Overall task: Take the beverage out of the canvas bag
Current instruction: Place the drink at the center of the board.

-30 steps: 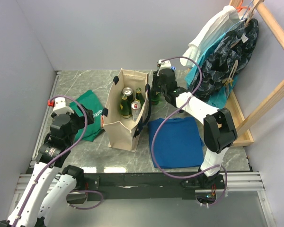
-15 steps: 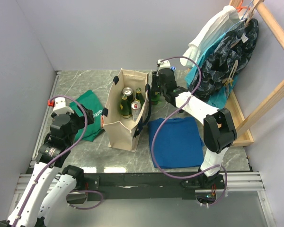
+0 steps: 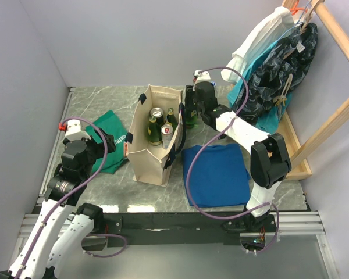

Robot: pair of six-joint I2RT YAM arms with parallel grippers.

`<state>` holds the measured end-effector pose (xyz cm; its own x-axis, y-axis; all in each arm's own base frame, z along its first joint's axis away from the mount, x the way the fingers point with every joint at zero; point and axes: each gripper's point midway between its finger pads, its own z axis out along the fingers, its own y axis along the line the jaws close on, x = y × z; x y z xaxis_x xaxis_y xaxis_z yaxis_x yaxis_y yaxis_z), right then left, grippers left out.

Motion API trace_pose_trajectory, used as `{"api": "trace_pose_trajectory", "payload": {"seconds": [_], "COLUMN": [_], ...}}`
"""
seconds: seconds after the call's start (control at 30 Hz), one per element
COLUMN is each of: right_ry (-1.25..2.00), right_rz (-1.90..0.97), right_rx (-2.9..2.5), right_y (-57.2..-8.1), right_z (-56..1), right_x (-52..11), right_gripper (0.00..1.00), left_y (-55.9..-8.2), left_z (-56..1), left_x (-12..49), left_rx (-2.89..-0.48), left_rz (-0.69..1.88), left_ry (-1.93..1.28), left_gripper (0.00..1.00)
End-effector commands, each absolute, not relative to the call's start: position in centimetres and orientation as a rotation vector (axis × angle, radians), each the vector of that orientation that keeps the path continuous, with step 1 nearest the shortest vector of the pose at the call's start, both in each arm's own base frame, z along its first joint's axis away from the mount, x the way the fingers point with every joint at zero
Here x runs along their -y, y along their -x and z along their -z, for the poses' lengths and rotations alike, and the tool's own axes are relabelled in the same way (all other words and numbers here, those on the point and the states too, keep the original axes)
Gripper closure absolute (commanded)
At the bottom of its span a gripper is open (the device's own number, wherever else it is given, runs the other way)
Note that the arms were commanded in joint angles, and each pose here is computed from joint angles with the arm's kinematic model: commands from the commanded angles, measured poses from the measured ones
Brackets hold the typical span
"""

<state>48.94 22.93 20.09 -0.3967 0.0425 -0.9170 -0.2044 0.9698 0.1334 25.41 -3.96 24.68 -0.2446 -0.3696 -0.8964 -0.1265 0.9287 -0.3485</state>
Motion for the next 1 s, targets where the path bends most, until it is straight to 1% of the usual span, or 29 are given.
{"api": "trace_pose_trajectory", "payload": {"seconds": [0.0,0.33,0.57,0.6,0.8,0.97], "right_ry": [0.062,0.063,0.065,0.075,0.113,0.172], "right_rz": [-0.313,-0.303,-0.303,-0.302,-0.343,-0.366], "right_rx": [-1.823,-1.789,-1.722,-1.737,-1.696,-1.737], "right_y": [-49.5,-47.9,-45.9,-45.4,-43.1,-41.5], "right_z": [-25.9,-28.1,-32.8,-32.6,-36.3,-38.0], "right_x": [-23.3,-22.7,-21.5,-21.4,-21.2,-21.3], "right_gripper": [0.46,0.44,0.43,0.42,0.4,0.39], "left_y": [-25.4,-25.5,-25.4,-25.3,-25.2,-25.4], "left_z": [-27.1,-27.2,-27.2,-27.1,-27.4,-27.0], "left_x": [4.1,4.2,4.1,4.1,3.9,4.1], "left_rx": [-1.756,-1.756,-1.756,-1.759,-1.746,-1.762], "left_rz": [0.264,0.27,0.269,0.27,0.267,0.264], "left_ry": [0.362,0.358,0.357,0.359,0.368,0.36], "left_gripper": [0.04,0.04,0.04,0.04,0.04,0.04]}}
